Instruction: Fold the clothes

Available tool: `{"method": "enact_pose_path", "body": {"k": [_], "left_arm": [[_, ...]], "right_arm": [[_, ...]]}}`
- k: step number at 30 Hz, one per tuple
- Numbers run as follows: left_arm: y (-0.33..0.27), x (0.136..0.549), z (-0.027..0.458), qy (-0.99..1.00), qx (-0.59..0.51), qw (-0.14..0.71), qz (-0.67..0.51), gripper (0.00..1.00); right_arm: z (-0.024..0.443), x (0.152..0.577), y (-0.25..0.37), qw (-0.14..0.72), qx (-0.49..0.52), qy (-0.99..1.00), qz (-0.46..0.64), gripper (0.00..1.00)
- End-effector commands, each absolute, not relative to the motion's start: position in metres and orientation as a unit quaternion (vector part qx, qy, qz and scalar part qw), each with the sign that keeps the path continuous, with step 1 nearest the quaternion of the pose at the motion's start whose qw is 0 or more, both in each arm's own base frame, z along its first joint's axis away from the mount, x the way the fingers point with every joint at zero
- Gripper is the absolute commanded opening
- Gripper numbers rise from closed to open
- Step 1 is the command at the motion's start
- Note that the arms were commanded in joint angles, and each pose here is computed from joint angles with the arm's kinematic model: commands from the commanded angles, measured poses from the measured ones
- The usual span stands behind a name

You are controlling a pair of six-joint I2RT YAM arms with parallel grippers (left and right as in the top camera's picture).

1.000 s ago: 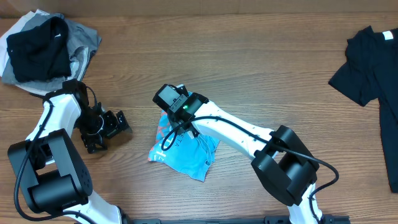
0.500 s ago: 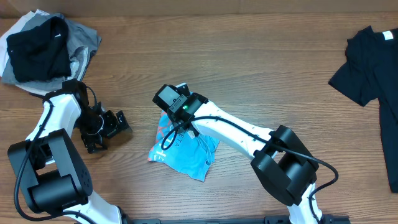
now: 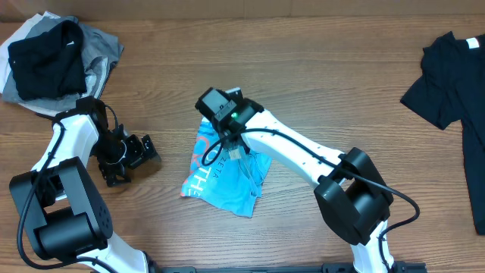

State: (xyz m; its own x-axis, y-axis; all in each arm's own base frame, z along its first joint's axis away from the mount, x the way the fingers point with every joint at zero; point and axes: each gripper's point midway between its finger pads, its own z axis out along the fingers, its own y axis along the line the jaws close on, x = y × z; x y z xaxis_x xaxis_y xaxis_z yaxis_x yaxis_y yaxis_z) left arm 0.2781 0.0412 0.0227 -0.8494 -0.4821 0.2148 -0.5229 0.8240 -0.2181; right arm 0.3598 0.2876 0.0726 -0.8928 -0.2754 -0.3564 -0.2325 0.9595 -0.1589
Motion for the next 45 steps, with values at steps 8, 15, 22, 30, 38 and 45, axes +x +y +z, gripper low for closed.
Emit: {"method": "enact_pose_path", "body": {"k": [8, 15, 22, 30, 38, 45], "left_arm": [[0.039, 0.278, 0.025, -0.951, 0.268, 0.072, 0.139, 1.00], [0.039, 0.277, 0.025, -0.951, 0.268, 0.072, 0.139, 1.00], [0.039, 0.277, 0.025, -0.951, 0.268, 0.073, 0.139, 1.00], [0.039, 0.277, 0.025, -0.950, 0.268, 0.074, 0.139, 1.00], [0.039, 0.277, 0.025, -0.950, 0.268, 0.074, 0.140, 1.00], [0.039, 0.276, 0.025, -0.950, 0.268, 0.075, 0.139, 1.00]], "right_arm": [[0.108, 0.391, 0.261, 0.231, -0.079, 0.966, -0.091, 0.04], [0.105, 0.396, 0.233, 0.212, -0.038, 0.971, -0.106, 0.04], [0.097, 0.386, 0.228, 0.178, -0.034, 0.979, -0.096, 0.04], [0.090, 0.369, 0.221, 0.143, -0.001, 0.985, -0.100, 0.21], [0.096, 0.364, 0.218, 0.132, 0.016, 0.986, -0.105, 0.24], [0.108, 0.350, 0.255, 0.082, -0.024, 0.996, -0.007, 0.24]]}}
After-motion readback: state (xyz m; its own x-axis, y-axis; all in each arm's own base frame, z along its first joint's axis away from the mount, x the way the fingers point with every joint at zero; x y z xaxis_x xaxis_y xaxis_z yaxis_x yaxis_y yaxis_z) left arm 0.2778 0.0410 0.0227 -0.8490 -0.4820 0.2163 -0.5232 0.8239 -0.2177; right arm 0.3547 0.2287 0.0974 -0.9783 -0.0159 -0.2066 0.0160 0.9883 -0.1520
